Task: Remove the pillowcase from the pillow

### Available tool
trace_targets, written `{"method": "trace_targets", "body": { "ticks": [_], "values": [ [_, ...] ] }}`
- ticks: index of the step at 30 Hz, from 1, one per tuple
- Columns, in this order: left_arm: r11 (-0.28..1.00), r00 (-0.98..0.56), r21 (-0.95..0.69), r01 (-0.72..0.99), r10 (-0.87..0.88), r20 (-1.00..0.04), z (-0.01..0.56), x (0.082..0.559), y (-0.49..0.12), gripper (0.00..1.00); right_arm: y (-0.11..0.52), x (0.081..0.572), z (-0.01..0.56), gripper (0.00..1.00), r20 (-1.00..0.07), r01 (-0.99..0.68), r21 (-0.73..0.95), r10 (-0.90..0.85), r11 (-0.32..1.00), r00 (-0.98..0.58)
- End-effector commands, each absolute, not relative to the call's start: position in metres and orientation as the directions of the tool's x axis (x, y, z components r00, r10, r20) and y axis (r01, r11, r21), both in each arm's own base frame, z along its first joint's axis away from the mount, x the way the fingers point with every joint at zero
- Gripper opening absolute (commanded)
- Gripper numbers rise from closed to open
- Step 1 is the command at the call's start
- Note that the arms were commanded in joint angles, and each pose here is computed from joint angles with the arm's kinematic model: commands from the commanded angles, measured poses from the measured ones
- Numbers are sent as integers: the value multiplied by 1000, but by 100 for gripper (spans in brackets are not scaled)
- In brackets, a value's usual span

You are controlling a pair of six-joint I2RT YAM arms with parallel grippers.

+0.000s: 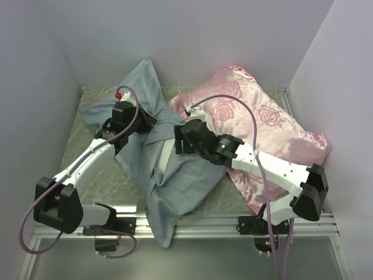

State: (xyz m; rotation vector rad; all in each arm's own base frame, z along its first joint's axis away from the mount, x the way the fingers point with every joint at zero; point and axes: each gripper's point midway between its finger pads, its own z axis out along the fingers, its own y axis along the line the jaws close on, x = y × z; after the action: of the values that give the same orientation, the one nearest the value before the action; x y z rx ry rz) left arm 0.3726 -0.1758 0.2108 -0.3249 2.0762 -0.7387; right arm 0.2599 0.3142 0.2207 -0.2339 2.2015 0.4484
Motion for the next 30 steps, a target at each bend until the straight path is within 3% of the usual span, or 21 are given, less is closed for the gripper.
{"method": "trace_targets", "body": {
  "ticks": [1,7,17,20,23,27,30],
  "values": [
    [784,-602,-620,-10,-500,-623,186,368,-176,1,310,263,222,75,-799,-279,200,-8,939,-601],
    [773,-617,-634,-35,-516,-594,167,365,-178,0,309,262,249,79,-829,-297,221,19,929,-560],
    [766,-607,-642,-45,-531,-591,165,365,-177,2,323,261,226,79,-798,-304,182,-40,935,-601],
    [761,-609,-647,-51,-537,-584,163,366,-178,1,312,259,222,65,-791,-277,157,-48,948,-610],
    [759,-605,-649,-55,-542,-583,163,368,-177,2,283,248,209,30,-786,-233,138,-37,963,-617],
    [766,-605,-639,-70,-542,-584,160,369,-175,2,252,229,200,13,-776,-187,166,11,968,-631],
    [775,-600,-626,-85,-541,-589,158,373,-171,2,234,214,195,9,-758,-154,227,75,962,-648]
  ]
}}
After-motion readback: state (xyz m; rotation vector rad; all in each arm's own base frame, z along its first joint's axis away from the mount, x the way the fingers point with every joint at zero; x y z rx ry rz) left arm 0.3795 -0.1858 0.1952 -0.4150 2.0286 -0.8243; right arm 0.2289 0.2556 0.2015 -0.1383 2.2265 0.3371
